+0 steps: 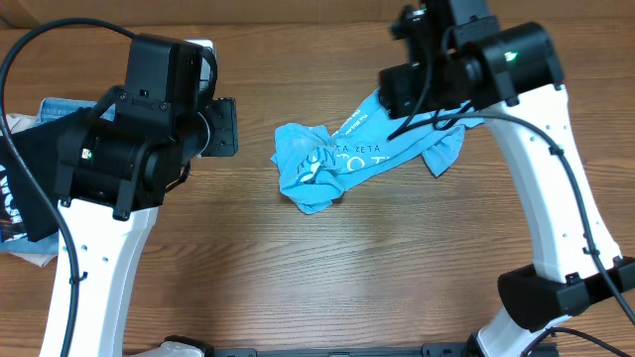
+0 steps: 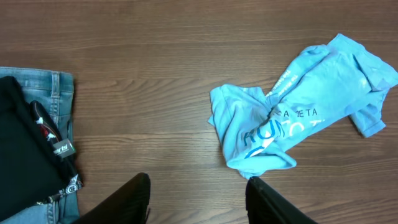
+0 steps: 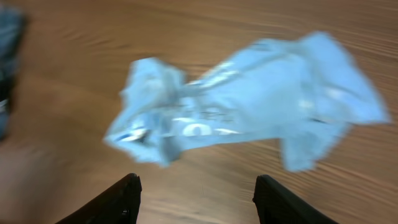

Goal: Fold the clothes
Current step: 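Grasp the left end of the T-shirt with the left gripper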

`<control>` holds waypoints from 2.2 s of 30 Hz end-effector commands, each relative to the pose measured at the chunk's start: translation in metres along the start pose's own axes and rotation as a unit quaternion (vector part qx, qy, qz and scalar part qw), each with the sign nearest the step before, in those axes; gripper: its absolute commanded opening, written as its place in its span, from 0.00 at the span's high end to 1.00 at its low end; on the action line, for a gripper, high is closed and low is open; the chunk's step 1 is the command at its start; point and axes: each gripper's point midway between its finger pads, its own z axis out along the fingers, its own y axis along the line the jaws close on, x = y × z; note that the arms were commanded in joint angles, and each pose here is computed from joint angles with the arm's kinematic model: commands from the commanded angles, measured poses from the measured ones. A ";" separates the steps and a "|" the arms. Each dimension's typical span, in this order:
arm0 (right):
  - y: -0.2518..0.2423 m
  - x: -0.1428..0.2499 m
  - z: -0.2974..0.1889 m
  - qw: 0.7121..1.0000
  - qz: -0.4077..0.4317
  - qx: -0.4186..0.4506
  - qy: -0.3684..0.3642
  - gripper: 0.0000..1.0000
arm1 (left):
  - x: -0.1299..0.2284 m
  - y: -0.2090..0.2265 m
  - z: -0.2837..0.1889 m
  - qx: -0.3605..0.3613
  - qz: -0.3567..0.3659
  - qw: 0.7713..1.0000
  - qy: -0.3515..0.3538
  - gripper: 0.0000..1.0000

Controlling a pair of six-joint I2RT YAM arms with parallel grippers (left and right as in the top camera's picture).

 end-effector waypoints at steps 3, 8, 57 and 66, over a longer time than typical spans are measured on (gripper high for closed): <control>-0.062 -0.002 -0.021 0.992 0.092 0.079 -0.026 0.34 | 0.007 -0.003 0.011 0.009 0.000 1.000 0.028 0.44; -0.084 0.003 -0.025 0.989 0.119 0.090 -0.020 0.33 | 0.046 -0.012 0.050 0.023 -0.014 0.990 0.139 0.44; -0.092 0.010 -0.021 0.987 0.128 0.097 -0.005 0.23 | 0.126 -0.051 0.240 0.128 -0.026 0.972 0.196 0.96; -0.125 0.036 0.034 0.976 0.189 0.100 0.041 0.23 | 0.038 0.041 0.161 0.038 -0.162 0.983 0.073 0.96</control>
